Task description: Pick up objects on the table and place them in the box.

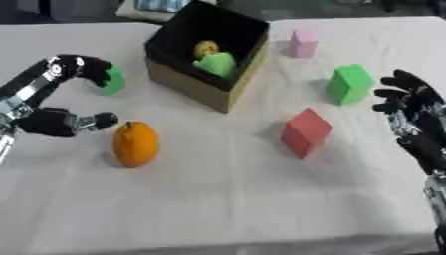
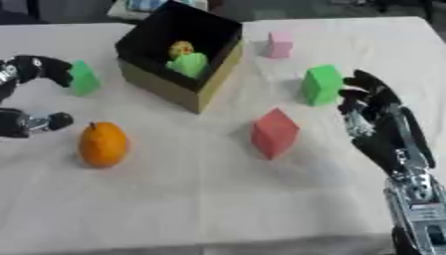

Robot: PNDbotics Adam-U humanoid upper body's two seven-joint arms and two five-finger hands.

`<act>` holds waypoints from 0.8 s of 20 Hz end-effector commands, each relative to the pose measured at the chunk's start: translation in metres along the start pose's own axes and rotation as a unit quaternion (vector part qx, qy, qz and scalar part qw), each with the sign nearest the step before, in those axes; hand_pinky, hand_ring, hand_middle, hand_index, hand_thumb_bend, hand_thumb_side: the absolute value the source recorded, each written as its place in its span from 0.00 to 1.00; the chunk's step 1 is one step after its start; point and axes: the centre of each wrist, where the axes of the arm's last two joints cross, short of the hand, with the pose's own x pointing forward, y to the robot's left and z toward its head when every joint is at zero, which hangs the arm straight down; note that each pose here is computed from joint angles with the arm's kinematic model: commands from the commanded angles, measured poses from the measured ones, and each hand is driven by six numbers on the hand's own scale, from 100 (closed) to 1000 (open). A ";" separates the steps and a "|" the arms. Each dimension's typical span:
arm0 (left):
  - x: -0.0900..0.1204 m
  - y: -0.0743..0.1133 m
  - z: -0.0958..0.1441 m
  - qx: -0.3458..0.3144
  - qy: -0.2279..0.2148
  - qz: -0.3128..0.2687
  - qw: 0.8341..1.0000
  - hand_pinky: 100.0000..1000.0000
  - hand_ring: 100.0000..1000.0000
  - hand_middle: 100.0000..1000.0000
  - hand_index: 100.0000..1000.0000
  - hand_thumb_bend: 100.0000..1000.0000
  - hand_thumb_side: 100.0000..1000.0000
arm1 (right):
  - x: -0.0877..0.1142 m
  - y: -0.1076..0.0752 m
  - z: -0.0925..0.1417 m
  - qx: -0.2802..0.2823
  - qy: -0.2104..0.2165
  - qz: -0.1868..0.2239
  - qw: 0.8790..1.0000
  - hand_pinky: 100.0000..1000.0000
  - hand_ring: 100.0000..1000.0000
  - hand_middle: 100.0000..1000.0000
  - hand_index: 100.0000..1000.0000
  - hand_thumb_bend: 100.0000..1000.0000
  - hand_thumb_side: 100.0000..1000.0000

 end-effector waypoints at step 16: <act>-0.012 -0.001 -0.023 -0.163 0.021 -0.063 0.984 0.81 0.67 0.65 0.84 0.57 0.40 | 0.004 -0.007 -0.001 0.008 -0.005 0.016 1.000 0.66 0.78 0.79 0.91 0.00 0.39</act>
